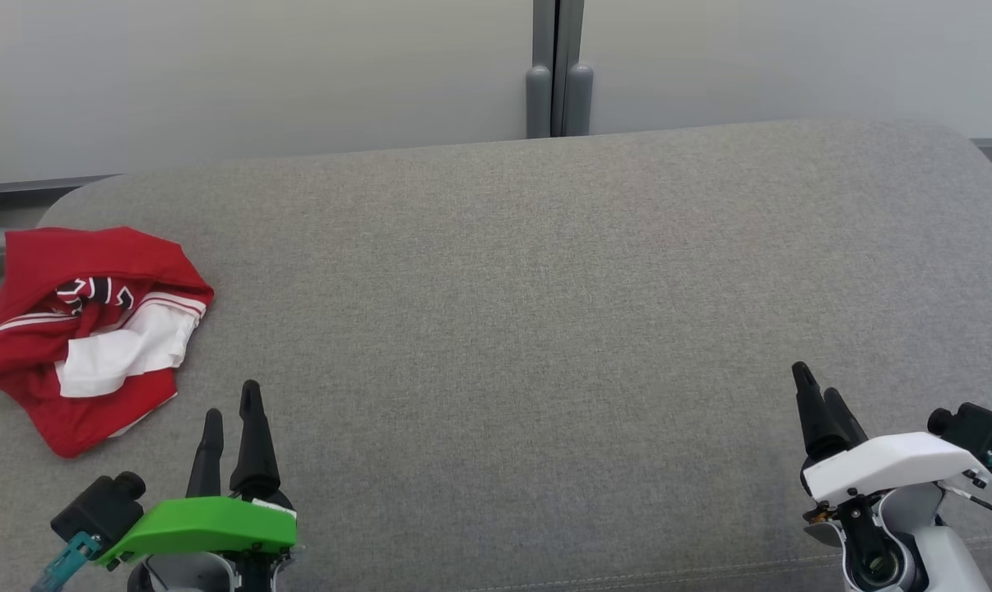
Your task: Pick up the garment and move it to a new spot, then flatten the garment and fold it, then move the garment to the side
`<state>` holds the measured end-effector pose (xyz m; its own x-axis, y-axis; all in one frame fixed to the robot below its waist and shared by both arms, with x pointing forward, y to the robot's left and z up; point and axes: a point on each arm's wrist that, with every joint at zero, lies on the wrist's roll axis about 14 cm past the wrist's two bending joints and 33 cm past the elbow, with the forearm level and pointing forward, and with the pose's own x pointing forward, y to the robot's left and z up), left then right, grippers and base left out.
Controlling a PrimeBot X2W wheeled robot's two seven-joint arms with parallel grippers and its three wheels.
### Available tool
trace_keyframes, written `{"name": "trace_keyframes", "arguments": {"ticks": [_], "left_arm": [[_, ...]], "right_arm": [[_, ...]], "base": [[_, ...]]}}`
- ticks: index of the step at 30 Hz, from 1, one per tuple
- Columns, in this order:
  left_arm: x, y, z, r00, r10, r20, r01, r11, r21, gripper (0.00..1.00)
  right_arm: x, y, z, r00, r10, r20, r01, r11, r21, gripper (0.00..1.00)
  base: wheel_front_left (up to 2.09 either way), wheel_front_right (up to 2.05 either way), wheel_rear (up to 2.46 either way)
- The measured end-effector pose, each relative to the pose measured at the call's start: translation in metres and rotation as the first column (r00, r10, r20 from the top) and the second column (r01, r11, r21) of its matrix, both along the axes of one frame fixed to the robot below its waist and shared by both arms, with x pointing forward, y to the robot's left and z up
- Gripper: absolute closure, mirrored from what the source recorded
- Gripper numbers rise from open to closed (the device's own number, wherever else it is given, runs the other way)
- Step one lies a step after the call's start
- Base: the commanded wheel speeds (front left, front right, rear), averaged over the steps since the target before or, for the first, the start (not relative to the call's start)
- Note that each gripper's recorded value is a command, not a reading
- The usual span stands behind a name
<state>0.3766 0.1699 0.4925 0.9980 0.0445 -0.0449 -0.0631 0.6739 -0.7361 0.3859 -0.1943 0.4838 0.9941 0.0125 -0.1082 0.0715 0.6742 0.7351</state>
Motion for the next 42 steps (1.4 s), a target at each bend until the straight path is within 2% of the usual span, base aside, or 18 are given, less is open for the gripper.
{"name": "trace_keyframes", "arguments": {"ticks": [10, 19, 27, 42], "left_arm": [[-0.003, 0.006, -0.005, 1.000, 0.002, -0.019, 0.001, 0.979, 0.204, 0.00], [-0.005, 0.008, -0.009, 0.999, 0.003, -0.033, 0.008, 0.942, 0.335, 0.00], [-0.005, 0.012, -0.008, 0.999, 0.010, -0.031, 0.005, 0.895, 0.446, 0.00], [-0.005, 0.012, -0.002, 0.999, -0.049, -0.019, 0.051, 0.804, 0.592, 0.00]], "right_arm": [[0.002, 0.009, -0.003, 0.999, 0.038, -0.004, -0.038, 0.980, -0.198, 0.00], [0.006, 0.020, 0.007, 0.996, 0.083, 0.033, -0.067, 0.940, -0.333, 0.00], [0.007, 0.032, 0.017, 0.989, 0.128, 0.072, -0.085, 0.896, -0.436, 0.00], [0.008, 0.054, 0.032, 0.967, 0.221, 0.128, -0.111, 0.814, -0.570, 0.00]], "base": [[0.00, 0.00, 0.00], [0.00, 0.00, 0.00], [0.00, 0.00, 0.00], [0.00, 0.00, 0.00]]}}
